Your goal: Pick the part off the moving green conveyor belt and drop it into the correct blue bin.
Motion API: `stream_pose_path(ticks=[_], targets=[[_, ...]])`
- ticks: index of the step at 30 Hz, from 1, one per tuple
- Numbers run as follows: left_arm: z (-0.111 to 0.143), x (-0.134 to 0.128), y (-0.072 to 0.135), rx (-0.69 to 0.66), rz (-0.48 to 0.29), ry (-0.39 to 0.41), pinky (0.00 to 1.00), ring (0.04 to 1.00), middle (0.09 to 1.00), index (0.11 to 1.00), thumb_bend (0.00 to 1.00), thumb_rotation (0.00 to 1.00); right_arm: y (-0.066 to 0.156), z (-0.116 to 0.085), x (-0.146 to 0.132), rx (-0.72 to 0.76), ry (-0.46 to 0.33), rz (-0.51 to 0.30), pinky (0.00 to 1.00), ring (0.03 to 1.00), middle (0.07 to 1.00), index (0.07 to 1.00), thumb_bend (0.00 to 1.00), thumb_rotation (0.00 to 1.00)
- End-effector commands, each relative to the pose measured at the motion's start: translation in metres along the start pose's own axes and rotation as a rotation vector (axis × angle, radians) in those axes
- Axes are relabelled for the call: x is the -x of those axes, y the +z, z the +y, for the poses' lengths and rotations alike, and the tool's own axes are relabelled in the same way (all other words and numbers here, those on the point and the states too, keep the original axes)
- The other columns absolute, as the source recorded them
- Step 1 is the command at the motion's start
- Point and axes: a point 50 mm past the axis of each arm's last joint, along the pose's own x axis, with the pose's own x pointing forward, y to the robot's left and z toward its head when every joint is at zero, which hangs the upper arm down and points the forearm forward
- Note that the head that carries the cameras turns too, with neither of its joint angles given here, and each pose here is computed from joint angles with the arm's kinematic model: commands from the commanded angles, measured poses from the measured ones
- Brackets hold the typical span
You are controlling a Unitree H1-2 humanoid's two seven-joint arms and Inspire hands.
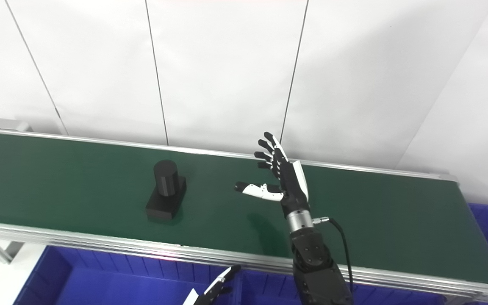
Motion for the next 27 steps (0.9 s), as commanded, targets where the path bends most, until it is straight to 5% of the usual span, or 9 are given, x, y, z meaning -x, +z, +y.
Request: stream_pose_path(ticks=[1,20,27], targets=[[0.0,-0.009,0.013,0.019,-0.076,0.011,0.86,0.94,0.955,0.926,0.86,0.88,0.023,-0.001,-0.019,0.012,0.004,-0.098,0.73,0.813,0.908,0.943,1.0,0.34],[-0.006,-0.008,0.017,0.053,-0.077,-0.003,0.85,0.93,0.945,0.92,0.89,0.86,0.01,-0.003,-0.032,0.332,0.049,-0.034,0.67,0.807,0.913,0.963,1.0,0.38],[-0.005,-0.007,0.018,0.047,-0.085,-0.008,0.84,0.929,0.943,0.922,0.87,0.86,0.007,-0.01,-0.036,0.38,0.057,0.004,0.73,0.853,0.908,0.946,1.0,0.41]])
